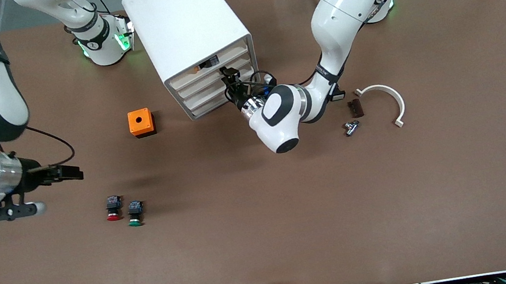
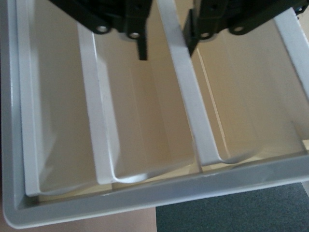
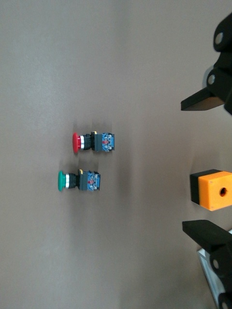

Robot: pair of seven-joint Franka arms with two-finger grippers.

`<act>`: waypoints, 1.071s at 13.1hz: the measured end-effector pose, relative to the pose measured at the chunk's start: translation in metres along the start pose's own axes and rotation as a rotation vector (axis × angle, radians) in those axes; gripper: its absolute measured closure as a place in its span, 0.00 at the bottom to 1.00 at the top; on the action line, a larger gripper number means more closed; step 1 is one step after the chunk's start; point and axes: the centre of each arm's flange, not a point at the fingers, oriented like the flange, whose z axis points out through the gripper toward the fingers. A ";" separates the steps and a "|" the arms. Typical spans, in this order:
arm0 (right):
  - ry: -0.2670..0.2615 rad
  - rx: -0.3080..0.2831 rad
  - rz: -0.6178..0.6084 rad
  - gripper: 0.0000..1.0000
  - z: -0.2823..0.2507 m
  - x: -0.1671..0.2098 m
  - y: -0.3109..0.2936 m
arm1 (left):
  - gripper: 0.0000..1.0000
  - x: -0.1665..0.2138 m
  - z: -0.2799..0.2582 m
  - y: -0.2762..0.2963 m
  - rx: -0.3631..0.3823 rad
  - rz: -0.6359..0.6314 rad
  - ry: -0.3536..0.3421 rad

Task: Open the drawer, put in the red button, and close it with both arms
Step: 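Pull the drawer open with the left gripper while the right gripper lowers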

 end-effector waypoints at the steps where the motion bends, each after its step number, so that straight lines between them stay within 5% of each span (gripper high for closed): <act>1: -0.018 -0.003 0.005 0.00 0.022 0.009 0.003 | 0.84 -0.001 -0.002 -0.002 0.006 -0.017 -0.004; 10: -0.029 -0.027 0.034 0.00 0.172 0.059 0.023 | 0.86 0.043 -0.137 0.019 -0.061 -0.117 -0.222; 14: -0.015 -0.033 0.040 0.04 0.201 0.065 0.028 | 0.47 0.042 -0.141 0.026 -0.115 -0.105 -0.245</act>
